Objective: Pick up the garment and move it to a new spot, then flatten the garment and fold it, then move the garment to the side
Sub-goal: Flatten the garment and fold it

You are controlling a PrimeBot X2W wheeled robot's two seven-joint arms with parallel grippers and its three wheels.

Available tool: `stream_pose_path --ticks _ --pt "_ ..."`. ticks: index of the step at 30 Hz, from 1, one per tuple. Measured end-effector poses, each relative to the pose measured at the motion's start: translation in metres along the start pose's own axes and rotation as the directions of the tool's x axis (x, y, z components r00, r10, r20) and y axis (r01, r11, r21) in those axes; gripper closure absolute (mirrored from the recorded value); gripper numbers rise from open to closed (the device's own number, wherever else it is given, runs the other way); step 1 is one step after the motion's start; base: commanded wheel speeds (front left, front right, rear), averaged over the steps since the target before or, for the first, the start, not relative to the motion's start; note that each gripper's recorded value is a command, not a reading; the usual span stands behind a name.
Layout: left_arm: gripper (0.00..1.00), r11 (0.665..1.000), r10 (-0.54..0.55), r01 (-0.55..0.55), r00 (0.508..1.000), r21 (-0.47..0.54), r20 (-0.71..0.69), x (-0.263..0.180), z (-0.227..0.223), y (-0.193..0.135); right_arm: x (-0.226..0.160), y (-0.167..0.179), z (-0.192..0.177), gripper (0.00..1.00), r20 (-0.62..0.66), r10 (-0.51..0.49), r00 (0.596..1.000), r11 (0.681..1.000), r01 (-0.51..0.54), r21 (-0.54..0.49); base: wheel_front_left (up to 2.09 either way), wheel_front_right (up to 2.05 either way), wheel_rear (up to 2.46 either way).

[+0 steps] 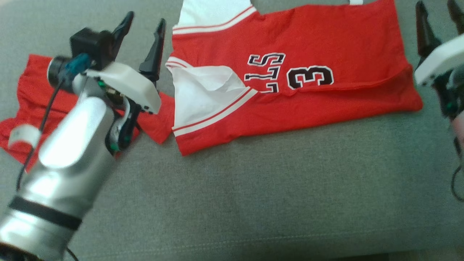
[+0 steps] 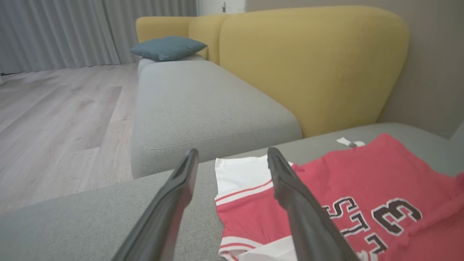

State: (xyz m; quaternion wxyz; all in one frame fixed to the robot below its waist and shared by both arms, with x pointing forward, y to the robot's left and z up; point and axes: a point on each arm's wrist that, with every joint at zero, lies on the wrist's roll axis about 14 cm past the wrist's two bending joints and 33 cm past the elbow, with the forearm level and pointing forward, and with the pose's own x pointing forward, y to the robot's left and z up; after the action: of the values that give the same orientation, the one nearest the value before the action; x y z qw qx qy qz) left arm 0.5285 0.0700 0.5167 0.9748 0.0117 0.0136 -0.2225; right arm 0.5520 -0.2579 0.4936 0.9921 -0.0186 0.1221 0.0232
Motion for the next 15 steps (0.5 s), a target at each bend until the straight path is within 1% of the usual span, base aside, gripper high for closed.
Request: stream_pose_path --ticks 3,4,6,9,11,13,15 --pt "0.0 0.994 0.088 -0.082 0.993 -0.075 0.079 -0.01 0.017 0.001 -0.015 0.006 0.006 0.0 0.089 0.015 0.996 1.0 -0.014 -0.012 0.0 0.0 0.0" --pt "0.0 0.982 0.143 -0.131 0.986 -0.133 0.088 -0.022 0.018 -0.002 -0.026 0.014 0.003 0.0 0.114 0.03 0.993 1.0 -0.029 -0.003 0.0 0.0 0.0" --pt "0.0 0.97 0.184 -0.163 0.977 -0.181 0.107 -0.035 0.021 -0.008 -0.038 0.023 -0.002 0.0 0.126 0.05 0.991 0.999 -0.049 -0.016 0.0 0.0 0.0" --pt "0.0 0.96 0.214 -0.185 0.969 -0.213 0.125 -0.056 0.022 -0.022 -0.056 0.033 -0.001 0.0 0.172 0.061 0.983 0.998 -0.06 -0.011 0.0 0.0 0.0" --pt "0.0 0.953 0.226 -0.197 0.968 -0.23 0.109 -0.069 0.013 -0.031 -0.07 0.034 -0.002 0.0 0.203 0.047 0.978 0.999 -0.048 0.001 0.0 0.0 0.0" --pt "0.0 0.951 0.23 -0.207 0.97 -0.229 0.076 -0.083 0.0 -0.041 -0.084 0.036 -0.013 0.0 0.203 0.031 0.979 0.999 -0.034 0.012 0.0 0.0 0.0" --pt "0.0 0.948 0.237 -0.221 0.97 -0.23 0.044 -0.096 -0.014 -0.047 -0.1 0.041 -0.033 0.0 0.18 0.02 0.984 1.0 -0.024 0.016 0.0 0.0 0.0"
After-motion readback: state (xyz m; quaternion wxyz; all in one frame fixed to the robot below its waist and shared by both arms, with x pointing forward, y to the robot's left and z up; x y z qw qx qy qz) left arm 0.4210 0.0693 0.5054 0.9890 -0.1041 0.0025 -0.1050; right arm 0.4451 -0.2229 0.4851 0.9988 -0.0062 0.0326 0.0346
